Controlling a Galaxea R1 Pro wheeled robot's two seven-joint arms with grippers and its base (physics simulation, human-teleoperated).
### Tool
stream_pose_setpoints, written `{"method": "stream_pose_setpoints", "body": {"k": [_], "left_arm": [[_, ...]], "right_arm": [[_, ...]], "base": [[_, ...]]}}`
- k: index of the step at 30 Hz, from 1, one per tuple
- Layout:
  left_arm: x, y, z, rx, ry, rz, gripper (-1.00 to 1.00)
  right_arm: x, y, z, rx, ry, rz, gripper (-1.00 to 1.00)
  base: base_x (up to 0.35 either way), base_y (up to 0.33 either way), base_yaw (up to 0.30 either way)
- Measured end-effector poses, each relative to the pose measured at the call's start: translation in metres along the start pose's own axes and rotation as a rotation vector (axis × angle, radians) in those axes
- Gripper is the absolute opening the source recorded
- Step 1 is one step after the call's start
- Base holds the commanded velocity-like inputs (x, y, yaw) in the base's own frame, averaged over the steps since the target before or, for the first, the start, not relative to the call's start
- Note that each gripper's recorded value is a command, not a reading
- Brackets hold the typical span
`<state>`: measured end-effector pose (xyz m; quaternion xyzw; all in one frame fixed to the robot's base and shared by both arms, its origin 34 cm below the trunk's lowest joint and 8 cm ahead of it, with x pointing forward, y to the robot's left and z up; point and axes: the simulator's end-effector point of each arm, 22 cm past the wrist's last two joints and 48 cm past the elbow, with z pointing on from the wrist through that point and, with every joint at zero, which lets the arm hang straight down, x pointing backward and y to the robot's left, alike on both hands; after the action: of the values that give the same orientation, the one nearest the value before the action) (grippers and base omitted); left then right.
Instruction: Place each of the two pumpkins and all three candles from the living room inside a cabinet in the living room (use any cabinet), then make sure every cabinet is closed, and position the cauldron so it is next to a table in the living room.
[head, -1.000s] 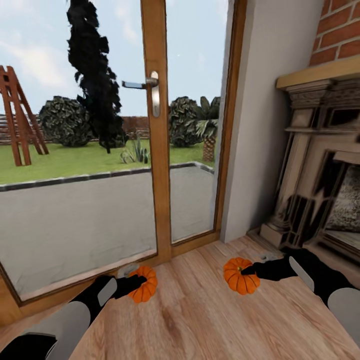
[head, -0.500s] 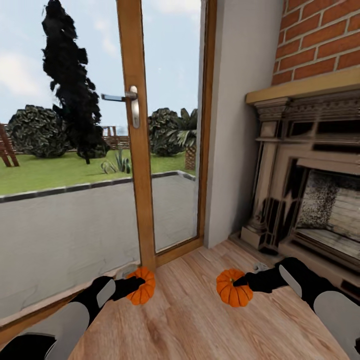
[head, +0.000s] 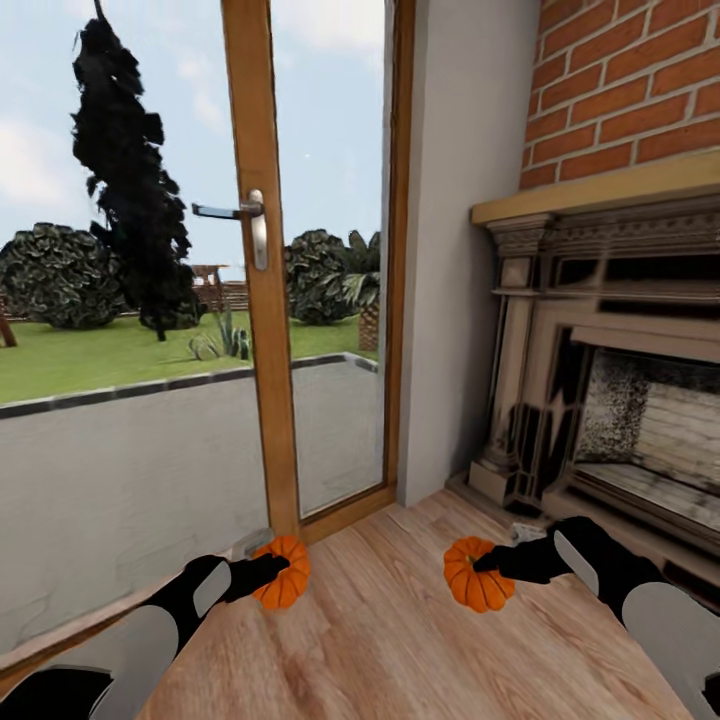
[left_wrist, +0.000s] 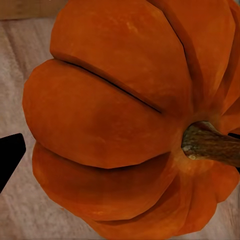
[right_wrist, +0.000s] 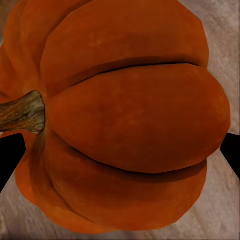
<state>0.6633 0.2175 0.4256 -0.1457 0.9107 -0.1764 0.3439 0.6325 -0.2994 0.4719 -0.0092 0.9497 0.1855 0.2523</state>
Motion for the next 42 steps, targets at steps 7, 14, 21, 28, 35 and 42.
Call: {"method": "stream_pose_setpoints", "body": {"k": [7, 14, 21, 28, 35, 42], "left_arm": [[-0.006, -0.006, -0.007, 0.01, -0.014, 0.003, -1.0], [-0.013, -0.012, -0.015, 0.018, -0.031, 0.007, -1.0], [-0.02, -0.015, -0.023, 0.021, -0.056, 0.012, -1.0], [-0.027, -0.019, -0.03, 0.027, -0.078, 0.016, -1.0], [-0.033, -0.025, -0.037, 0.034, -0.095, 0.02, -1.0], [-0.041, -0.028, -0.043, 0.039, -0.122, 0.026, -1.0]], "right_arm": [[-0.003, 0.014, -0.002, -0.006, -0.006, -0.019, -1.0], [-0.009, 0.027, -0.008, -0.022, -0.026, -0.031, -1.0], [-0.014, 0.039, -0.015, -0.026, -0.039, -0.045, -1.0], [-0.017, 0.042, -0.024, -0.026, -0.05, -0.048, -1.0], [-0.022, 0.045, -0.032, -0.026, -0.066, -0.054, -1.0], [-0.025, 0.048, -0.038, -0.027, -0.077, -0.057, -1.0]], "base": [[0.0, 0.0, -0.148], [0.0, 0.0, -0.04], [0.0, 0.0, -0.002], [0.0, 0.0, 0.0], [0.0, 0.0, 0.0], [0.0, 0.0, 0.0]]}}
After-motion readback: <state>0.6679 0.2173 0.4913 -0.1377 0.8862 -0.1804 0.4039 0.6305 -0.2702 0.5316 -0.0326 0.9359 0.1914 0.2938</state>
